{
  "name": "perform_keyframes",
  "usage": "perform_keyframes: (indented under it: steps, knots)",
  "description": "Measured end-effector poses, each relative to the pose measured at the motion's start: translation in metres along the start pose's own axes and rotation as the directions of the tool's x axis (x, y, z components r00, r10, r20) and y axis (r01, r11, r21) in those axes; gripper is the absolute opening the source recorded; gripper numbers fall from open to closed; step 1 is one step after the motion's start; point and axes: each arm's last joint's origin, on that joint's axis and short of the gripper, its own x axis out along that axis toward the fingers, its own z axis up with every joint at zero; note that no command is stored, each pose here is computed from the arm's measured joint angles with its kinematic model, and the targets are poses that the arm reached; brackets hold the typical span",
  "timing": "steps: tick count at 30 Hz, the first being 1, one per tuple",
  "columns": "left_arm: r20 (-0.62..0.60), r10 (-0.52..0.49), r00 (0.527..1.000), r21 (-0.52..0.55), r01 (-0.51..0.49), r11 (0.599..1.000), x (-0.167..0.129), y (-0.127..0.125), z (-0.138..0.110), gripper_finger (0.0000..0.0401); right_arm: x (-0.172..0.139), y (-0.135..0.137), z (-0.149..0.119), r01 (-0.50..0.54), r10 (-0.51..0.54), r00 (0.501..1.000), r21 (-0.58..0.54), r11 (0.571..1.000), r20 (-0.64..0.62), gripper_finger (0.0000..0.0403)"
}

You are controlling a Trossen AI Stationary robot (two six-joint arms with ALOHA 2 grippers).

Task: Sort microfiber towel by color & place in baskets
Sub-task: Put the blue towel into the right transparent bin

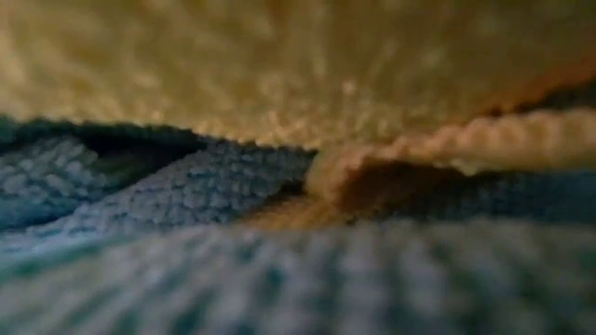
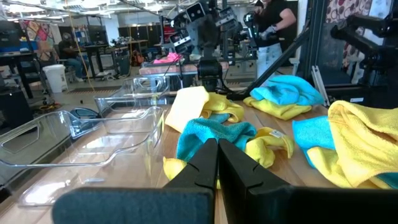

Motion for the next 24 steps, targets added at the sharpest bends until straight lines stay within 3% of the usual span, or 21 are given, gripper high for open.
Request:
perform_keyframes:
  steps: [6, 10, 16, 24]
  knots:
    - [0.001, 0.0, 1.0, 0.0, 0.0, 1.0, 0.0, 0.0, 0.0, 0.0, 0.037, 0.01, 0.021, 0.104, -0.113, 0.986, -0.084, 0.991, -0.121, 0.0]
    - [0.0, 0.0, 1.0, 0.0, 0.0, 1.0, 0.0, 0.0, 0.0, 0.0, 0.073, 0.02, 0.037, 0.151, -0.188, 0.941, -0.149, 0.977, -0.281, 0.0]
    - [0.001, 0.0, 1.0, 0.0, 0.0, 1.0, 0.0, 0.0, 0.0, 0.0, 0.124, 0.027, 0.041, 0.277, -0.33, 0.767, -0.179, 0.944, -0.55, 0.0]
    - [0.0, 0.0, 1.0, 0.0, 0.0, 1.0, 0.0, 0.0, 0.0, 0.0, 0.173, 0.03, 0.03, 0.486, -0.435, 0.504, -0.171, 0.857, -0.746, 0.0006]
